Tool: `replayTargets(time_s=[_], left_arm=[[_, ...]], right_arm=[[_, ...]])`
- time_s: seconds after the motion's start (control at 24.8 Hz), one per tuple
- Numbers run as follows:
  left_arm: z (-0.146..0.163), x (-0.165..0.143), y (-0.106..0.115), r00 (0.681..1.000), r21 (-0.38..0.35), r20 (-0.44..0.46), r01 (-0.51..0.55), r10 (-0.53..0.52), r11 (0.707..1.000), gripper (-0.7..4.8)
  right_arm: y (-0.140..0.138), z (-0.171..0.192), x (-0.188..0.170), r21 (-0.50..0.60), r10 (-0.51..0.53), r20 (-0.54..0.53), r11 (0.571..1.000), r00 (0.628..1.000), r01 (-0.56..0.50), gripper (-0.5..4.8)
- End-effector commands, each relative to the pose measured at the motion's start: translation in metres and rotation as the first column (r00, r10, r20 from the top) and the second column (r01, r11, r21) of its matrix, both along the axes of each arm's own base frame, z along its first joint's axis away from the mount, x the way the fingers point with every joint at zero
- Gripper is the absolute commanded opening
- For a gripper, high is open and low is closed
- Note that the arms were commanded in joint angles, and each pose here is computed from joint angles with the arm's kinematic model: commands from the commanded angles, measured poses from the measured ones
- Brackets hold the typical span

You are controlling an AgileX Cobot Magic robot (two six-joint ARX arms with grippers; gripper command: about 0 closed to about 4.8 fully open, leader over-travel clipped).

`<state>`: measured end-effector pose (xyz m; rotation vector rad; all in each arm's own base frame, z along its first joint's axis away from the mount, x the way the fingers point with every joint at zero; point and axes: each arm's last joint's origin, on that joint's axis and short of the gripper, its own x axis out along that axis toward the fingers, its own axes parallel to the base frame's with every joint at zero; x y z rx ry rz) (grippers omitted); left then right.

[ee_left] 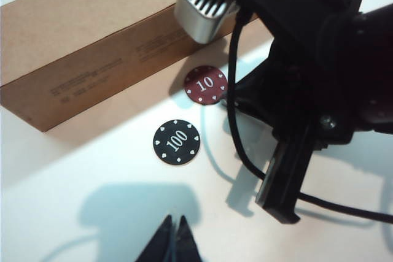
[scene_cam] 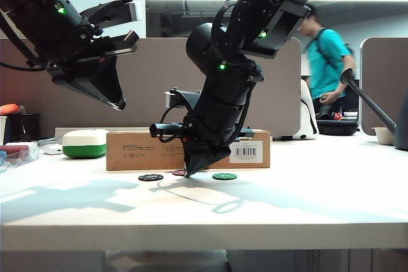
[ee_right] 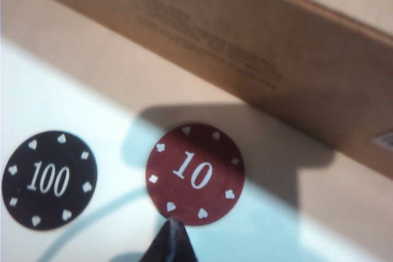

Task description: Push the chip with the lowest value in the row forward next to the rectangular box.

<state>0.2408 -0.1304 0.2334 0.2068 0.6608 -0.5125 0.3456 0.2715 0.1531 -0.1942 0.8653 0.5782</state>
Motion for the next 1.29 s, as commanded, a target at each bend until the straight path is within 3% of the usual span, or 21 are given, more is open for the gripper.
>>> replayTargets(time_s=[0.04, 0.52, 0.89, 1.29], left_arm=[[0.003, 0.0, 0.0, 1.0, -0.009, 0.012, -0.002, 0.002, 1.0, -0.05], [0.004, 0.0, 0.0, 1.0, -0.01, 0.014, -0.002, 0.003, 1.0, -0.05], [0.004, 0.0, 0.0, 1.0, -0.011, 0.014, -0.002, 0.003, 1.0, -0.05], [0.004, 0.0, 0.0, 1.0, -0.01, 0.014, -0.002, 0.002, 1.0, -0.05]], right_arm=[[-0.004, -0.02, -0.005, -0.066, -0.003, -0.086, 0.998, 0.996, -0.003, -0.05], [0.003, -0.013, 0.005, 0.017, -0.012, 0.039, 1.0, 0.999, 0.011, -0.05], [0.001, -0.008, 0.004, 0.011, -0.02, 0.043, 1.0, 0.999, 0.02, -0.05], [-0.009, 0.044, -0.009, 0.035, -0.023, 0.076, 0.999, 0.997, 0.02, -0.05]])
